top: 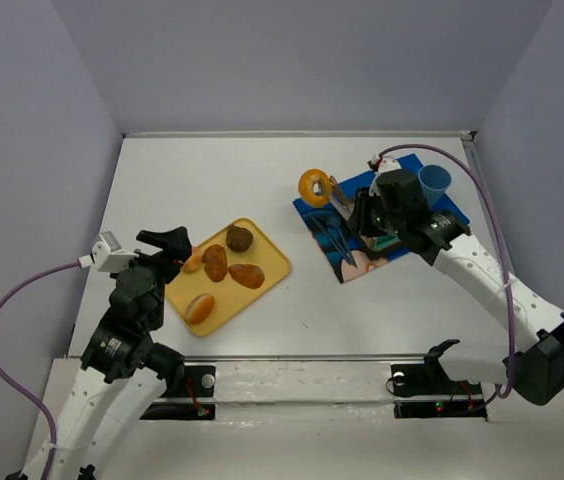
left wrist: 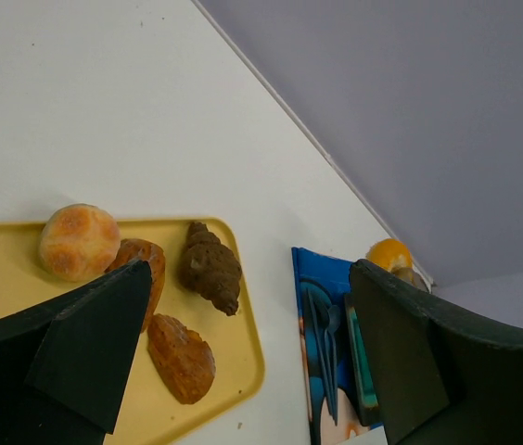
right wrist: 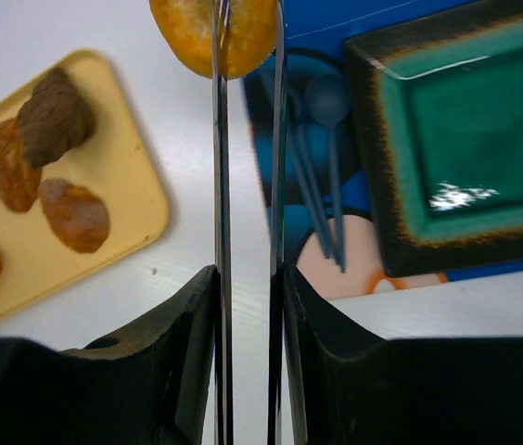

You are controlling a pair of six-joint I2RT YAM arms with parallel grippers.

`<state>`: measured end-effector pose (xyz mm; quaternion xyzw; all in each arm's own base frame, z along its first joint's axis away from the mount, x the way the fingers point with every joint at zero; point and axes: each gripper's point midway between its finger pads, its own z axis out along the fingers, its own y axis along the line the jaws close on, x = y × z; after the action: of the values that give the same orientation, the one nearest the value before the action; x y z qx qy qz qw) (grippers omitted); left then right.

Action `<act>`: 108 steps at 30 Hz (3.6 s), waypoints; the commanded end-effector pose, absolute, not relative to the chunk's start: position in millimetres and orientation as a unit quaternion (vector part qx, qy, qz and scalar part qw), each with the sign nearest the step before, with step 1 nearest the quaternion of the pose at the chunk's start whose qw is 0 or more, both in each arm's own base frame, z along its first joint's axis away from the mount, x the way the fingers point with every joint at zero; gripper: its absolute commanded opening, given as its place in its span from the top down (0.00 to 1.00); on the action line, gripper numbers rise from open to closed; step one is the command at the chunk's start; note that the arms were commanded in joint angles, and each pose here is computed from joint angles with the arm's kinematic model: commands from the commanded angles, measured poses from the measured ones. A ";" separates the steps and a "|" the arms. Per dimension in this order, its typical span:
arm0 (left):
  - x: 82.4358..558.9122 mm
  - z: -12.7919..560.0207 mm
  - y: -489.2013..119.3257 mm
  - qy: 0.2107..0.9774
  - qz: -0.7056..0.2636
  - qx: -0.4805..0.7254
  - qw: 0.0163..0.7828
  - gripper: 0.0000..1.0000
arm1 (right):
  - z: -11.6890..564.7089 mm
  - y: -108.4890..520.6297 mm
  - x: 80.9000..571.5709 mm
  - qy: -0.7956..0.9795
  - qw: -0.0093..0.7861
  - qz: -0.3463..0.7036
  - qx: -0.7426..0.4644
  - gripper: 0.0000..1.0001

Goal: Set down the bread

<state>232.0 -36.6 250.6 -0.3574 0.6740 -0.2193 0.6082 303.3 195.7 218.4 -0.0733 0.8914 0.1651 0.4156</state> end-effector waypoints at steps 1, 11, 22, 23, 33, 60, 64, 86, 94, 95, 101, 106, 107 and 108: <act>235.3 254.4 -36.5 0.662 -0.225 -0.358 0.619 0.01 | 241.9 126.8 326.4 0.875 0.475 0.087 0.034 0.79; 235.8 253.1 -36.7 0.663 -0.224 -0.359 0.618 0.01 | 195.2 73.1 310.2 0.902 0.415 0.042 0.114 0.77; 236.0 254.5 -39.5 0.665 -0.229 -0.352 0.618 0.01 | 185.1 61.4 296.1 0.910 0.394 0.015 0.130 0.52; 235.9 254.1 -39.4 0.665 -0.229 -0.352 0.618 0.01 | 185.3 60.6 295.3 0.910 0.393 0.013 0.131 0.51; 234.6 256.7 -38.8 0.661 -0.232 -0.352 0.620 0.01 | 218.8 60.5 297.6 0.894 0.430 0.026 0.126 0.49; 235.1 253.5 -27.5 0.656 -0.207 -0.376 0.622 0.01 | 207.5 360.9 550.9 0.807 0.519 0.207 -0.192 0.44; 236.1 251.1 -26.7 0.659 -0.199 -0.377 0.620 0.01 | 164.4 381.9 571.9 0.816 0.499 0.199 -0.214 0.40; 236.3 255.0 -28.3 0.663 -0.200 -0.376 0.615 0.01 | 298.3 348.0 524.5 0.762 0.599 0.182 -0.165 0.00; 241.2 249.2 -35.7 0.687 -0.191 -0.368 0.597 0.01 | 306.9 228.4 436.3 0.774 0.617 0.144 -0.022 0.00; 242.6 246.1 -36.9 0.693 -0.186 -0.365 0.593 0.01 | 264.9 209.9 419.0 0.799 0.587 0.126 -0.011 0.00; 253.4 237.4 -47.8 0.717 -0.178 -0.351 0.576 0.01 | 239.9 125.8 325.1 0.795 0.588 0.110 0.096 0.00; 249.4 246.5 -39.6 0.698 -0.179 -0.360 0.593 0.01 | 232.6 108.5 286.5 0.795 0.589 0.122 0.081 0.00; 246.8 250.3 -37.5 0.691 -0.183 -0.362 0.598 0.01 | 240.5 104.8 280.4 0.786 0.599 0.129 0.084 0.00; 245.6 251.8 -35.3 0.686 -0.183 -0.365 0.602 0.01 | 242.0 103.1 278.1 0.782 0.603 0.132 0.086 0.00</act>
<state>248.1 -45.5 217.4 -0.3510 0.7288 -0.1661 0.5639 290.0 112.8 213.8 0.0606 0.8144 0.1077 0.5670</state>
